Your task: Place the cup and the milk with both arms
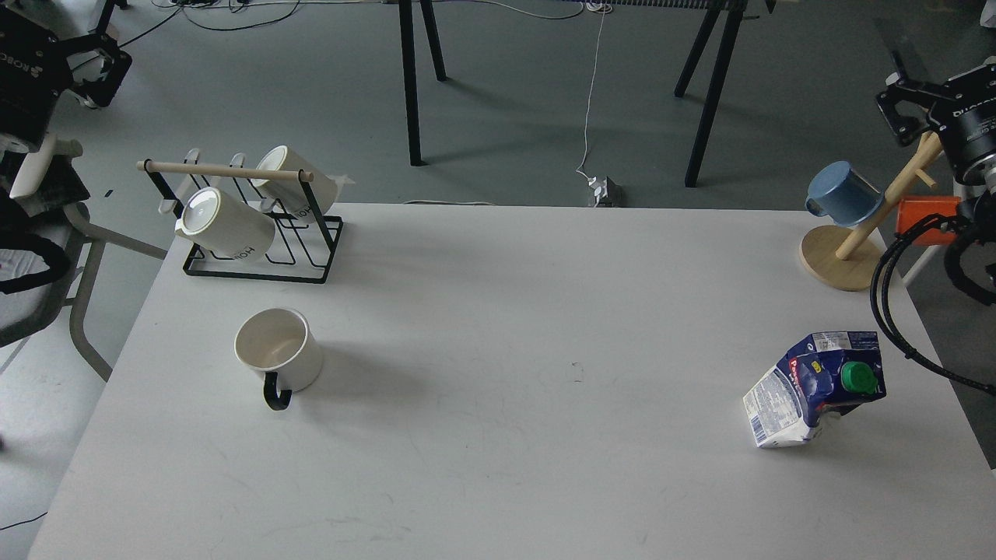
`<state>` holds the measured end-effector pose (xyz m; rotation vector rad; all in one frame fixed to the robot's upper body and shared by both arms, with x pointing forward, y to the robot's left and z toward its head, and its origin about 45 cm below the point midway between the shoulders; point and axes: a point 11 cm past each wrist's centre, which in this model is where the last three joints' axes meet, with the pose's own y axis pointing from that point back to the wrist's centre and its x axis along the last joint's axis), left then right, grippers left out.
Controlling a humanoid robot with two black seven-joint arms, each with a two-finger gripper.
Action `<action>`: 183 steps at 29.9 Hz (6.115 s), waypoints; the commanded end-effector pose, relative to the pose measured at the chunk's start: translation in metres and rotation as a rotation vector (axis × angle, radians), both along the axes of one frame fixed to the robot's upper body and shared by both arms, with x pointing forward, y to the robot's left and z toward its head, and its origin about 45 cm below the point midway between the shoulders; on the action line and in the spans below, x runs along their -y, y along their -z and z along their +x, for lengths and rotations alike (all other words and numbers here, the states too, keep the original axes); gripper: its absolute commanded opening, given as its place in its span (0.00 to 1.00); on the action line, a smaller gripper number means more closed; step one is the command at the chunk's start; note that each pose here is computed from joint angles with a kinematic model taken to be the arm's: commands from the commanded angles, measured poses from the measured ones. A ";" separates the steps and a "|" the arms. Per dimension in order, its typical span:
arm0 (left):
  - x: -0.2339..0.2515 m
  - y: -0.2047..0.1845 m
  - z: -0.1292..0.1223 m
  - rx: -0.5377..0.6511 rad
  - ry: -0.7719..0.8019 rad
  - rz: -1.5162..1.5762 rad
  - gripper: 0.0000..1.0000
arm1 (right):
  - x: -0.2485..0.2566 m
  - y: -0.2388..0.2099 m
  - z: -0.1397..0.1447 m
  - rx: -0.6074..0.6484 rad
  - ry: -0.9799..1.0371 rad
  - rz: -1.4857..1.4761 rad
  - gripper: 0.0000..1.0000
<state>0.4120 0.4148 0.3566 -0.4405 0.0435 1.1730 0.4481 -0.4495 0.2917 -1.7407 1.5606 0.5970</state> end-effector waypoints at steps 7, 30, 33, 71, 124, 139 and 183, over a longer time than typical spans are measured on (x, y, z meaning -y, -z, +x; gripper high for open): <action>0.034 -0.005 -0.024 0.218 0.136 0.820 0.78 | 0.003 -0.012 0.001 0.020 -0.001 -0.013 0.99; -0.001 0.127 -0.074 0.200 0.483 2.031 0.78 | 0.016 -0.020 -0.005 0.024 0.012 -0.044 0.99; -0.015 0.144 -0.080 0.183 0.494 2.081 0.78 | 0.017 -0.018 -0.006 0.019 0.013 -0.046 0.99; 0.000 0.242 -0.091 0.024 0.600 2.007 0.25 | 0.023 -0.019 -0.008 0.011 0.021 -0.063 0.99; 0.371 0.236 -0.110 0.441 0.963 1.630 0.05 | 0.039 -0.031 -0.013 0.028 0.051 -0.087 0.99; 0.336 0.246 -0.099 0.375 0.950 1.690 0.12 | 0.043 -0.035 -0.015 0.031 0.056 -0.097 0.99; 0.102 0.007 0.012 0.094 0.171 0.065 0.99 | 0.022 -0.002 -0.121 -0.138 -0.138 0.018 0.99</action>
